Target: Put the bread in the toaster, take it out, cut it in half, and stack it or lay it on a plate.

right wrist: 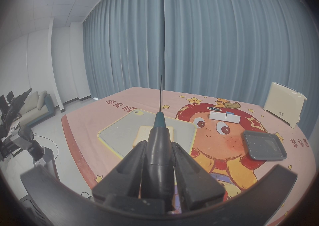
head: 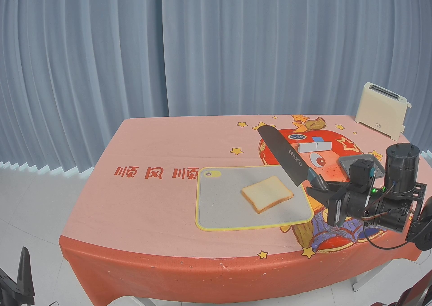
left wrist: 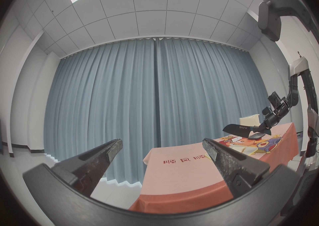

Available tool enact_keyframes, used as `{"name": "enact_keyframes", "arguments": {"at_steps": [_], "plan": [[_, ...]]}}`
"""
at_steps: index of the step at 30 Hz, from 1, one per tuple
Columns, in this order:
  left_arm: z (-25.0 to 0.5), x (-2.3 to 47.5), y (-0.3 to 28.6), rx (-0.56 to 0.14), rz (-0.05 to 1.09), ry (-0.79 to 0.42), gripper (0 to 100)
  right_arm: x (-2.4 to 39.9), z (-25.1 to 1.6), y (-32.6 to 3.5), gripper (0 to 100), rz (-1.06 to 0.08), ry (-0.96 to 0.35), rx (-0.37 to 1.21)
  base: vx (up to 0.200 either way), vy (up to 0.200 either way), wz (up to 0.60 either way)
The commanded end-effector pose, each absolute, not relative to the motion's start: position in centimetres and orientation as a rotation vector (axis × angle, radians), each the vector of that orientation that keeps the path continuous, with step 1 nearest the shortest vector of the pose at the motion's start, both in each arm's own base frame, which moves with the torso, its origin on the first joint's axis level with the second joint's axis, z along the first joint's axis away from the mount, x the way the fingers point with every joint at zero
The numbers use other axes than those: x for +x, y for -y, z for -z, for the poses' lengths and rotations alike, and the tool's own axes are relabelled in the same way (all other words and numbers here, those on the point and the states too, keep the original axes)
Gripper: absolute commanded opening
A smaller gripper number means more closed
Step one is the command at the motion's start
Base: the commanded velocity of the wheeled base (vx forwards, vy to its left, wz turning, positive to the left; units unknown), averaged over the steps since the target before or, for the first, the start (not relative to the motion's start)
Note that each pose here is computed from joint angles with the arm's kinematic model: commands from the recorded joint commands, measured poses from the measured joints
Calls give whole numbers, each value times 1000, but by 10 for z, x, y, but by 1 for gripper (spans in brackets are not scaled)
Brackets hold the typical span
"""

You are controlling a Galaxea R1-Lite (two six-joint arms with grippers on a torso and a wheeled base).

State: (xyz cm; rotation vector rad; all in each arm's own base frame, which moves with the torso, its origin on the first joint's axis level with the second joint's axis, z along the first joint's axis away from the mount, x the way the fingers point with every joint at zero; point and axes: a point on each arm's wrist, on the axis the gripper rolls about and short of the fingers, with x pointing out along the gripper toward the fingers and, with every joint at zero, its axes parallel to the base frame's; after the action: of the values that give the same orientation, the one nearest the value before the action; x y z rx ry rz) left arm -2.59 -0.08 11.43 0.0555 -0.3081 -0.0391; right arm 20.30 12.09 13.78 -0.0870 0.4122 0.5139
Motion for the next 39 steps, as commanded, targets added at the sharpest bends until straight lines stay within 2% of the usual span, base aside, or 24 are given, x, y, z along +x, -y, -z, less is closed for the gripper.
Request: {"name": "enact_keyframes", "arguments": {"at_steps": [1, 10, 11, 15, 19, 26, 32, 35, 39], "plan": [[-136, -4, 1, 54, 86, 257, 100, 202, -135, -123, 0, -523, -425, -93, 0, 0, 0], [-158, 36, 5, 55, 183, 186, 100, 201, -131, -122, 0, -522, -465, -105, 0, 0, 0], [-159, 39, 6, 56, 194, 173, 0, 201, -131, -122, 0, -522, -467, -106, 0, 0, 0], [-166, 51, 8, 57, 228, 135, 0, 200, -130, -122, 0, -521, -474, -108, 0, 0, 0], [-176, 62, 12, 62, 331, 120, 0, 197, -128, -124, 0, -533, -500, -119, 0, 0, 0], [-193, 82, 14, 97, 337, 114, 0, 195, -126, -126, 0, -544, -515, -127, 0, 0, 0], [-220, 107, 17, 115, 335, 139, 0, 194, -125, -127, 0, -547, -518, -128, 0, 0, 0], [-223, 115, 19, 166, 338, 139, 0, 193, -124, -127, 0, -552, -525, -132, 0, 0, 0], [-223, 121, 22, 173, 377, 127, 0, 194, -121, -128, 0, -553, -535, -136, 0, 0, 0]]}}
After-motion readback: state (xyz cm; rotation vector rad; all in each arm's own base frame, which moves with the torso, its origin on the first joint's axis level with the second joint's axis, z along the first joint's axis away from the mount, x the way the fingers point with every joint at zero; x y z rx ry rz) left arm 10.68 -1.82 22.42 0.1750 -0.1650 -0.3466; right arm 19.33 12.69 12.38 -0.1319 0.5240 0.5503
